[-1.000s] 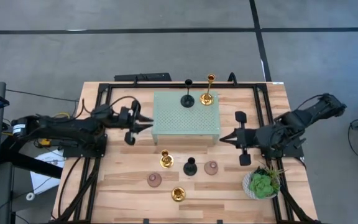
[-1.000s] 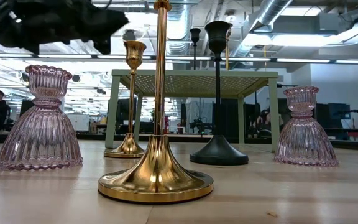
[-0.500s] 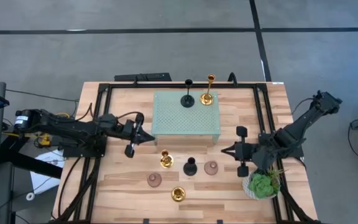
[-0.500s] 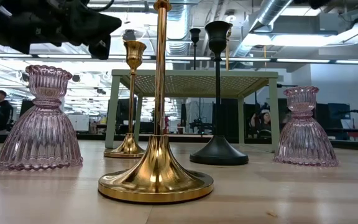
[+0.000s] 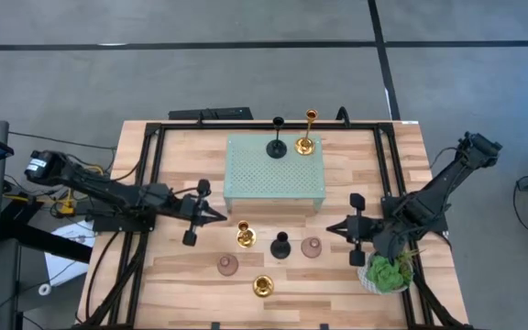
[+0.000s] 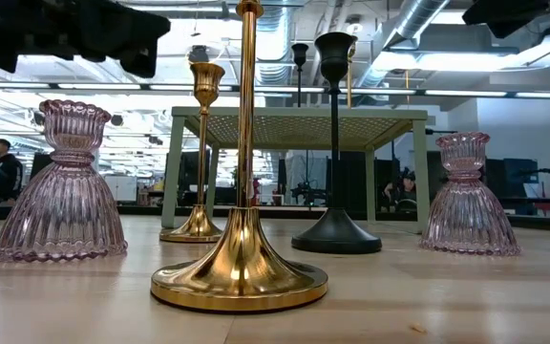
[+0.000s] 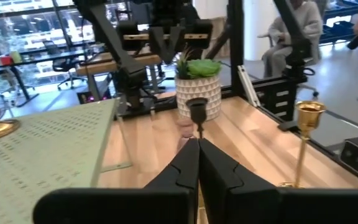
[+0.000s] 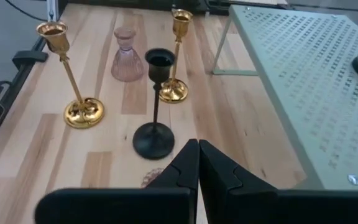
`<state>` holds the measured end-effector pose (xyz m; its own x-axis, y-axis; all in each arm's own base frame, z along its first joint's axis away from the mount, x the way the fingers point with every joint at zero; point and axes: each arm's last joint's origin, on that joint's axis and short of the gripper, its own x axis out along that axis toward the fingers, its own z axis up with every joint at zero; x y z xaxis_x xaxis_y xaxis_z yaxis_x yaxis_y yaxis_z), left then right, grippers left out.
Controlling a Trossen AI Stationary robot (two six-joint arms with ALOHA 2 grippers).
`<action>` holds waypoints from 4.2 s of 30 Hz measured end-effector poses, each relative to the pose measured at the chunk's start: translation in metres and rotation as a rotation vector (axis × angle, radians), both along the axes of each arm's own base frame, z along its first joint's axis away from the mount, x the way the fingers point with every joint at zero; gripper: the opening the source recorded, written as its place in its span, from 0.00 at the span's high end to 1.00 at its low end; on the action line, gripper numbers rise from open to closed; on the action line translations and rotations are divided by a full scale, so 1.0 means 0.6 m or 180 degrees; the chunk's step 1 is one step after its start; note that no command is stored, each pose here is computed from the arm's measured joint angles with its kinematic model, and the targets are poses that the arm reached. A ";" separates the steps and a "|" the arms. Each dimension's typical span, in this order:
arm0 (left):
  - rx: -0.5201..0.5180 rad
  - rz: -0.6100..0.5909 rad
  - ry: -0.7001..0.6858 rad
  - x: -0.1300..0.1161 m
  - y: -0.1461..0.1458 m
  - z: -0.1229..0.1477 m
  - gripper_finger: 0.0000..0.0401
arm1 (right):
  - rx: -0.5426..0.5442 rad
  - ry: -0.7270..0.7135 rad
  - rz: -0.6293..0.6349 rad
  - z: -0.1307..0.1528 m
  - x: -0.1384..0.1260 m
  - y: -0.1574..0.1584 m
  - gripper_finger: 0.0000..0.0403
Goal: Pick & Place candle stick holders
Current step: Put the top gold candle holder on the shelf aligned with the other gold candle holder
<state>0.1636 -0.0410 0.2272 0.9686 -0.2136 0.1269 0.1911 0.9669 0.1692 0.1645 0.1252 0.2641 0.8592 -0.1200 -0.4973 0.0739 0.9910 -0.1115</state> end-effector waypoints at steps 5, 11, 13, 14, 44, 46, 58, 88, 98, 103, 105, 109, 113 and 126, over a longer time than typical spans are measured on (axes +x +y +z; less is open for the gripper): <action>-0.0140 -0.0101 0.0215 0.001 -0.009 -0.010 0.99 | -0.0027 -0.0048 -0.0039 0.001 0.001 0.000 1.00; -0.0180 0.0009 0.0636 0.021 -0.014 -0.043 0.99 | -0.0043 -0.0059 -0.0057 0.001 0.001 -0.001 1.00; -0.0212 0.0011 0.0737 0.027 -0.016 -0.051 0.98 | -0.0044 -0.0061 -0.0059 0.001 0.001 -0.001 1.00; -0.0261 0.0010 0.0749 0.030 -0.017 -0.054 0.97 | -0.0044 -0.0061 -0.0059 0.001 0.001 -0.001 1.00; -0.0091 0.0089 0.1063 0.071 -0.049 -0.112 0.75 | -0.0032 -0.0131 -0.0015 0.005 0.003 0.002 1.00; -0.0194 0.0060 0.1079 0.069 -0.054 -0.111 0.77 | -0.0032 -0.0131 -0.0015 0.005 0.003 0.002 1.00; -0.0598 0.0153 0.1114 0.063 -0.068 -0.110 0.80 | -0.0031 -0.0130 -0.0015 0.005 0.003 0.002 1.00; -0.0846 0.0652 0.1302 0.147 -0.097 -0.128 0.80 | -0.0058 -0.0082 0.0116 0.003 -0.006 0.011 1.00; -0.0862 0.0666 0.1302 0.148 -0.095 -0.128 0.80 | -0.0057 -0.0090 0.0207 0.003 -0.013 0.019 1.00; -0.0873 0.0563 0.1222 0.140 -0.105 -0.114 0.80 | -0.0057 -0.0092 0.0205 0.003 -0.013 0.019 1.00; -0.0829 0.0511 0.1156 0.135 -0.109 -0.103 0.80 | -0.0058 -0.0093 0.0201 0.003 -0.013 0.019 1.00; -0.0738 0.0714 0.1175 0.120 -0.114 -0.092 0.80 | -0.0058 -0.0094 0.0199 0.003 -0.013 0.019 1.00; -0.0741 0.0996 0.1271 0.110 -0.117 -0.095 0.80 | -0.0053 -0.0099 0.0199 0.003 -0.012 0.019 1.00; -0.1073 0.1422 0.1251 0.112 -0.118 -0.114 0.80 | -0.0019 -0.0134 0.0198 0.005 -0.011 0.020 1.00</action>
